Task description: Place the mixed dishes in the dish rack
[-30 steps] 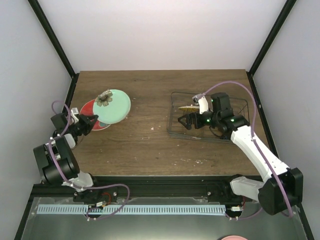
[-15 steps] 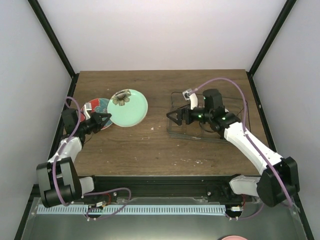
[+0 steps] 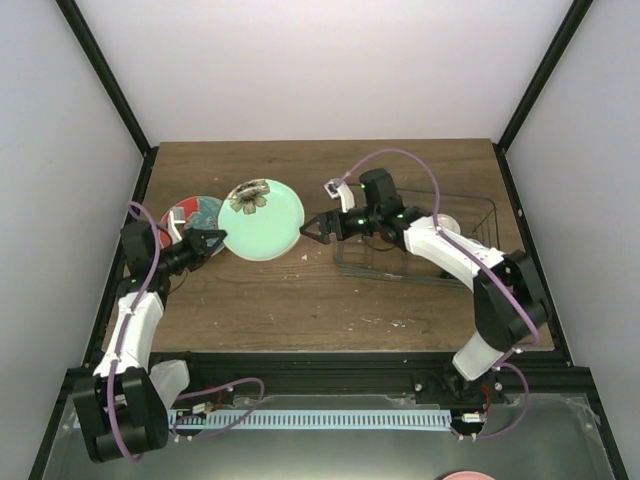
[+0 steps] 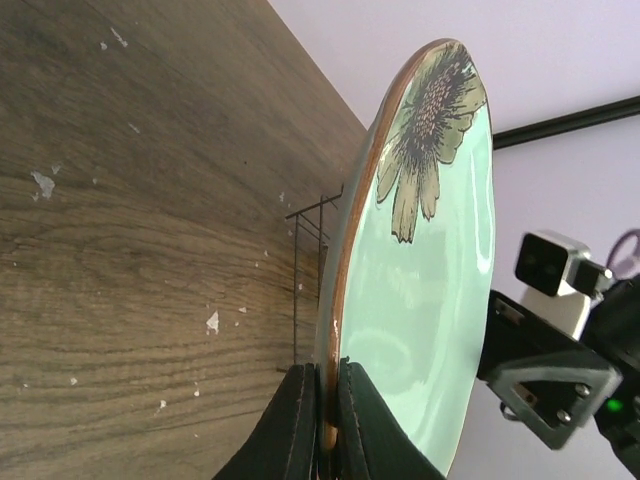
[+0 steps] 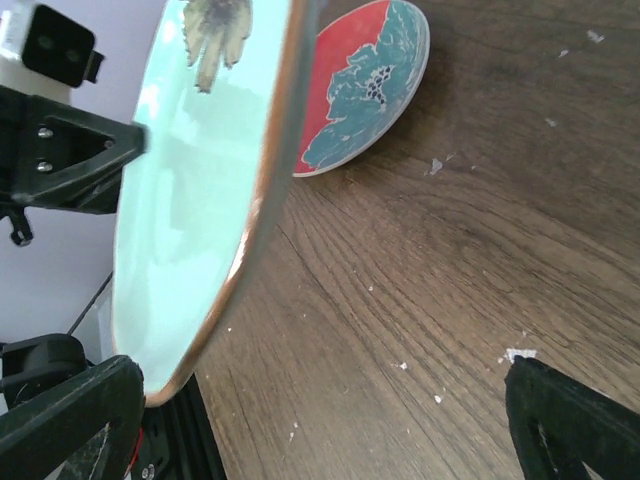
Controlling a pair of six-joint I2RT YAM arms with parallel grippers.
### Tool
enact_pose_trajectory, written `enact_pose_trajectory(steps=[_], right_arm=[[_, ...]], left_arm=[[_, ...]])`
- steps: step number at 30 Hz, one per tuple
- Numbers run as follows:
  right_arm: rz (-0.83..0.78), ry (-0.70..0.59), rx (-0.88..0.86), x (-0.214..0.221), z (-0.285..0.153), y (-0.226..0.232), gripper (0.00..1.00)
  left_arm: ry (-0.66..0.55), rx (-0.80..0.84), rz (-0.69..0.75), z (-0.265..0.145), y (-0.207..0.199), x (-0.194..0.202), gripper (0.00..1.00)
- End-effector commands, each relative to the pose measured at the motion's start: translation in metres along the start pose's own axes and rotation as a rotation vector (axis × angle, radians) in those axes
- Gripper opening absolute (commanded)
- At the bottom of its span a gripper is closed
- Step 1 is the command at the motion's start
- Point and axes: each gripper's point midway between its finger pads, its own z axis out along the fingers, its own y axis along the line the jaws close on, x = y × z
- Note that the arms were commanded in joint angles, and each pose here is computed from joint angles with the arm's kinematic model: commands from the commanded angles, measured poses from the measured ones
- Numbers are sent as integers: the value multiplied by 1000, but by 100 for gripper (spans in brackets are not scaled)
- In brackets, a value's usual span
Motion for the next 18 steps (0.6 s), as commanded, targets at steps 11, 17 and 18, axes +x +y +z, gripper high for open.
enact_pose_trajectory(steps=[11,17,18], right_arm=[[-44,28,-175,-23,66,46,83],[-61,49,-220,-24,76,61,37],[-60,53,-223,-24,76,61,28]], left_arm=[[43,76,42,-13,-24,22,0],[47,76,44,-14,-24,25,0],[50,74,43,-13,-22,26,0]])
